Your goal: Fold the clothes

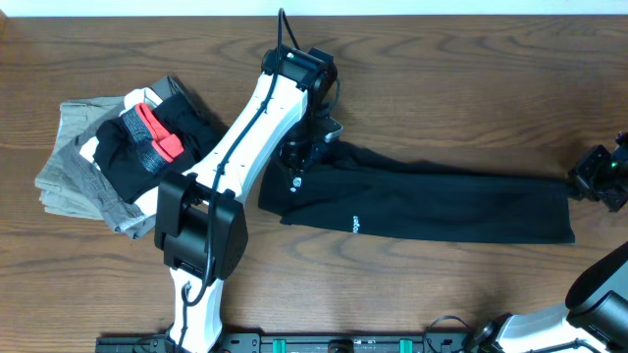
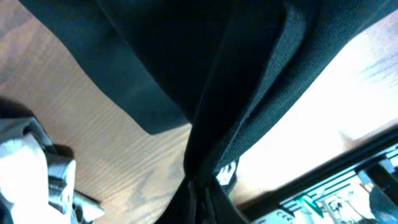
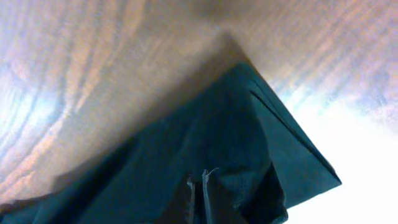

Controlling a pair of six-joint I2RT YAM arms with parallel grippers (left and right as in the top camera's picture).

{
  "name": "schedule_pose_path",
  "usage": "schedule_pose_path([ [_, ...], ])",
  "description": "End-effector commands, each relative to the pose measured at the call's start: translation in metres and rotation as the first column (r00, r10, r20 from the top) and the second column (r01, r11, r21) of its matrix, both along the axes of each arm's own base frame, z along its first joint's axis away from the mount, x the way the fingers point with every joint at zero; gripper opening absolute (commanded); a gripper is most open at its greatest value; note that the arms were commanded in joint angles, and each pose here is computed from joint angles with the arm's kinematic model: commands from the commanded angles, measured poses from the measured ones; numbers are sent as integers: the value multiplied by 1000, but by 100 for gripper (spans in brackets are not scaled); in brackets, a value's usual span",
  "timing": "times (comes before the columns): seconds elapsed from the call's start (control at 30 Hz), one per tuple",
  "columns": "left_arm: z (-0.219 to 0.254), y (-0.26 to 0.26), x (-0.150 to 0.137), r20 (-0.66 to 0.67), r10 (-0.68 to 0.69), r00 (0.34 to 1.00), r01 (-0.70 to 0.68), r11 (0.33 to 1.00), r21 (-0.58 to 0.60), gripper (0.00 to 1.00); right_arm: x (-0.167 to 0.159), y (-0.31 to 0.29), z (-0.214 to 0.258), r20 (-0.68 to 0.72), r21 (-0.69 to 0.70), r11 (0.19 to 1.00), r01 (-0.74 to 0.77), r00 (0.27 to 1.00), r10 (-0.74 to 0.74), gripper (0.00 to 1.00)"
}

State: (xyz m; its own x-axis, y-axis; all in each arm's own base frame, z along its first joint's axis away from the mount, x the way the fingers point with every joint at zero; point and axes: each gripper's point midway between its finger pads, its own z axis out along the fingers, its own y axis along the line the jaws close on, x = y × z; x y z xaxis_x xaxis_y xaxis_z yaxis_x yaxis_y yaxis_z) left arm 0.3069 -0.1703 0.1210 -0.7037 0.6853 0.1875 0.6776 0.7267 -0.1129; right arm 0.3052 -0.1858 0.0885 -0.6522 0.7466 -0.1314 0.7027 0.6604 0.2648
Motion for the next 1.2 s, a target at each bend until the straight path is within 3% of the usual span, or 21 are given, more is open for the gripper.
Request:
schedule_pose_path([
  [0.0,2,4,0,4,14,1000,-14,1000,19,17,-5,-10,10,-8,-55,998,18,1000,-19,30],
  [0.13,3,7,0,2,12,1000,-12,999,34,37,-6,-9,10,-10,-53,998,18,1000,-18,32],
  [0.27,0,4,10,50,16,999,-17,999,27,42,-6,-9,10,-10,-52,998,22,1000,-22,34],
  [0.33,-2,-7,20,86,44,995,-42,999,-25,45,-4,-8,10,-4,-41,999,34,999,-35,35],
  [0.53,-8,-73,47,144,76,987,-21,937,-347,50,15,12,18,108,63,998,-21,994,14,38],
  [0.63,-22,-87,58,200,69,977,13,924,-382,57,16,15,18,107,63,997,-34,994,28,38],
  [0.83,-53,-107,50,237,-2,972,99,911,-401,73,16,17,18,104,66,997,-38,994,31,38],
  [1.03,-69,-125,56,312,-13,950,155,888,-433,72,15,17,18,103,66,997,-38,994,31,38],
  [1.17,-83,-127,56,322,9,947,143,884,-445,49,14,17,18,99,69,997,-38,995,31,38],
])
